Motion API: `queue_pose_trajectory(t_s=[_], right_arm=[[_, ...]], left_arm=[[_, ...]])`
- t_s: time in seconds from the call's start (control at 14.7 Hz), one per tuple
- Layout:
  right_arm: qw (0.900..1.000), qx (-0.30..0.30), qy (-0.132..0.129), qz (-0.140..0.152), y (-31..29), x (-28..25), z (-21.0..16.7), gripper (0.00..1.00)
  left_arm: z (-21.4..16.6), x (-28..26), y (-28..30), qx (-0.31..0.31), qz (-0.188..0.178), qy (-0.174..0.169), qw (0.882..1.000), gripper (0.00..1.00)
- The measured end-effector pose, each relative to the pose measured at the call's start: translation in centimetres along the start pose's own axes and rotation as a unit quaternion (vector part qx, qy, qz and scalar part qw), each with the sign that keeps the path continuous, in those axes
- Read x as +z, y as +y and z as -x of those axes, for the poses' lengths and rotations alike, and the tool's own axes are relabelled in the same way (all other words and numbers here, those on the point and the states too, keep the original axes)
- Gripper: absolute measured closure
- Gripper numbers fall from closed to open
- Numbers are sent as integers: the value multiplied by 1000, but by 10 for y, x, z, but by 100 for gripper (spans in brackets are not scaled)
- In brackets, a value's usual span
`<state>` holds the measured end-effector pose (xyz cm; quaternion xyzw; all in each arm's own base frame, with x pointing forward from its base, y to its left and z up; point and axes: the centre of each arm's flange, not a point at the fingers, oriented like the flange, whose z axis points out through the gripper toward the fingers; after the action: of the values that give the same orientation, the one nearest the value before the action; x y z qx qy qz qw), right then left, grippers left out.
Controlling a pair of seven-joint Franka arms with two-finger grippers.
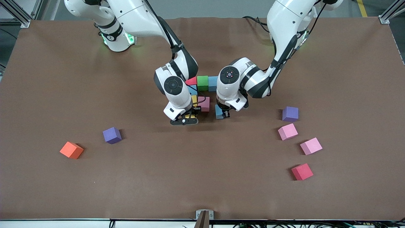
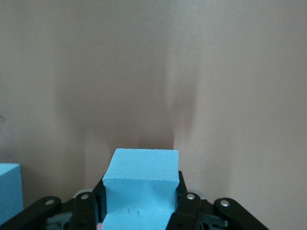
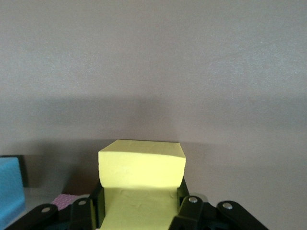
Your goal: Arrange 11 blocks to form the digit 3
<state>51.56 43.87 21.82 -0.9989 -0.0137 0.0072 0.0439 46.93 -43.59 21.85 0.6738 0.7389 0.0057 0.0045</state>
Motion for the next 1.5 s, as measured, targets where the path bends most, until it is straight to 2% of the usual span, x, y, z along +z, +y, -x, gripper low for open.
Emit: queue_pose_trajectory(t_s=[1.09, 1.16, 1.43, 1.5], right_arm=[[1000, -4, -1, 1, -4, 2, 5, 42], [1000, -4, -1, 1, -4, 2, 5, 37], [1000, 13, -1, 1, -4, 2, 5, 1], [1000, 15, -1, 1, -4, 2, 5, 0]], left_arm=[[16, 14, -41, 22, -16, 4, 1000, 47], [17, 14, -42, 23, -17, 4, 1000, 47], [17, 14, -42, 23, -15, 1, 1000, 47], [17, 14, -42, 24, -15, 0, 1000, 47]])
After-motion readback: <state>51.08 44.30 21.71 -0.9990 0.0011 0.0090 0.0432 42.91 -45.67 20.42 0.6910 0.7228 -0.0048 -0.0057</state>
